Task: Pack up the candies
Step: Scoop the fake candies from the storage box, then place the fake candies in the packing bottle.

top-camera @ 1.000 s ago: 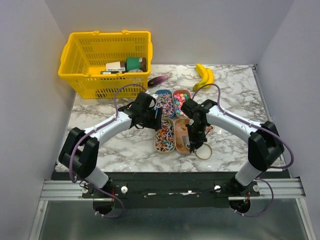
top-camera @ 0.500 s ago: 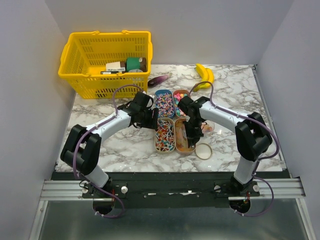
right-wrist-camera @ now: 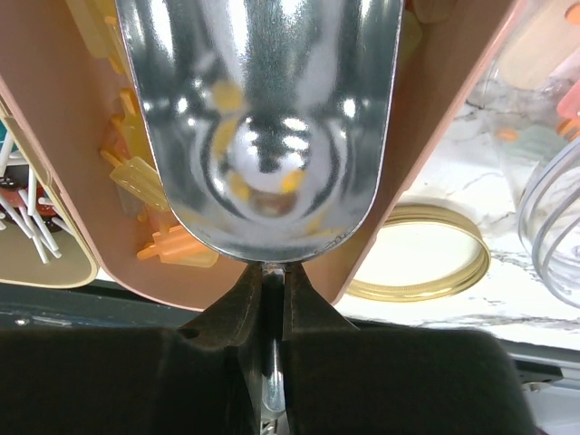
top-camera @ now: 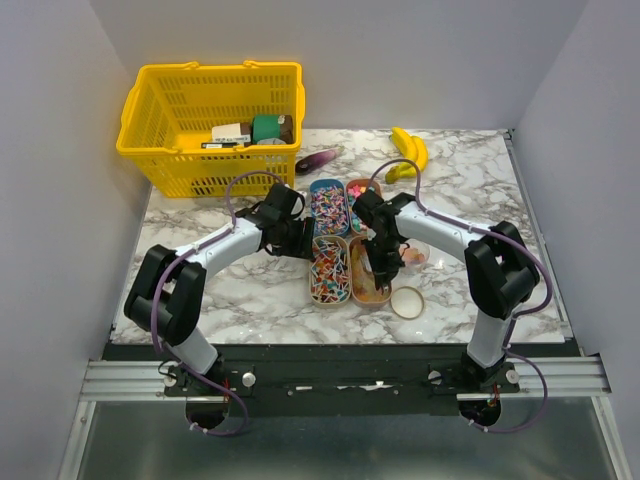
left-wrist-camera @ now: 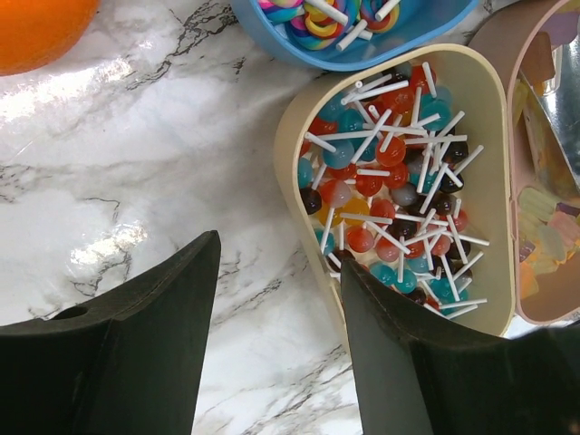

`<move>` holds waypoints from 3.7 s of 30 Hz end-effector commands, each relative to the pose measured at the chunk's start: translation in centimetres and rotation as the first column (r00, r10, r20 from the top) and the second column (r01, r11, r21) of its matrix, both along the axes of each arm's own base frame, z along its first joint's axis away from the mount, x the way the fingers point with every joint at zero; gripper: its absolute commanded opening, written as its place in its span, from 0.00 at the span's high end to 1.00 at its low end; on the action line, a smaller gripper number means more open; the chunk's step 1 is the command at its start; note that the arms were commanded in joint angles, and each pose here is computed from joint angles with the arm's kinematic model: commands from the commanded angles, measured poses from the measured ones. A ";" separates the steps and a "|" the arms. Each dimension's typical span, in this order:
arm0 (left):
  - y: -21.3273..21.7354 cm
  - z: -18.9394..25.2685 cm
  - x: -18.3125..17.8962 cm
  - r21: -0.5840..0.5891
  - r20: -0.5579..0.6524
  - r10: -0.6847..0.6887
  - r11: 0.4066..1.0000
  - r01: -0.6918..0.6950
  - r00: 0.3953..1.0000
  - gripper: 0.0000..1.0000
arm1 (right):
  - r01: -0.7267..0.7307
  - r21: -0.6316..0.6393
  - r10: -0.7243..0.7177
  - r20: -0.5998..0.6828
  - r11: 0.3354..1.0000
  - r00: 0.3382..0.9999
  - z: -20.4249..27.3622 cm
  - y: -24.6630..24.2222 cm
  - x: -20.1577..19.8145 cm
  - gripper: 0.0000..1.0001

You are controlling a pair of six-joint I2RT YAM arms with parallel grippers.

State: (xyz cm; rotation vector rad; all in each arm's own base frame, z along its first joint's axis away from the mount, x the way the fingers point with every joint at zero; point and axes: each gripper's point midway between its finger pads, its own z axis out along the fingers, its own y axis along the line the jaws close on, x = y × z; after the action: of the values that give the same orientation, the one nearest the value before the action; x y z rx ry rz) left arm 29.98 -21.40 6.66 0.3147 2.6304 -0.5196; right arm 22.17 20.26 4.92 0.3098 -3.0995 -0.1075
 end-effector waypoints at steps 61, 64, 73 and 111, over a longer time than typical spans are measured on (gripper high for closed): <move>-0.2 1.3 1.6 -0.101 0.000 0.018 0.995 -0.018 1.000 0.36 | 0.156 0.213 -0.202 0.215 0.965 0.955 6.1 -2.2 -3.9 0.99; -0.2 1.3 1.6 -0.100 -0.002 0.020 0.995 -0.020 1.000 0.36 | 0.215 0.231 -0.258 0.172 0.949 0.951 6.1 -2.3 -4.2 0.99; -0.2 1.3 1.6 -0.100 -0.008 0.020 0.995 -0.021 1.000 0.37 | 0.336 0.279 -0.376 0.102 0.899 0.921 6.2 -3.4 -4.1 0.99; 0.1 1.8 1.8 -0.085 -0.002 0.031 0.996 -0.031 1.000 0.37 | 0.734 0.604 -0.603 -0.473 0.309 0.643 10.3 -1.8 -1.3 0.99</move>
State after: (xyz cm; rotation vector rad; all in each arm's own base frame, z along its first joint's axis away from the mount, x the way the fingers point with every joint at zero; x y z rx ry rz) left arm 31.31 -21.33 7.73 0.2588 2.6057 -0.6194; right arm 20.84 17.69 13.68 -0.9875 -2.6582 -1.2719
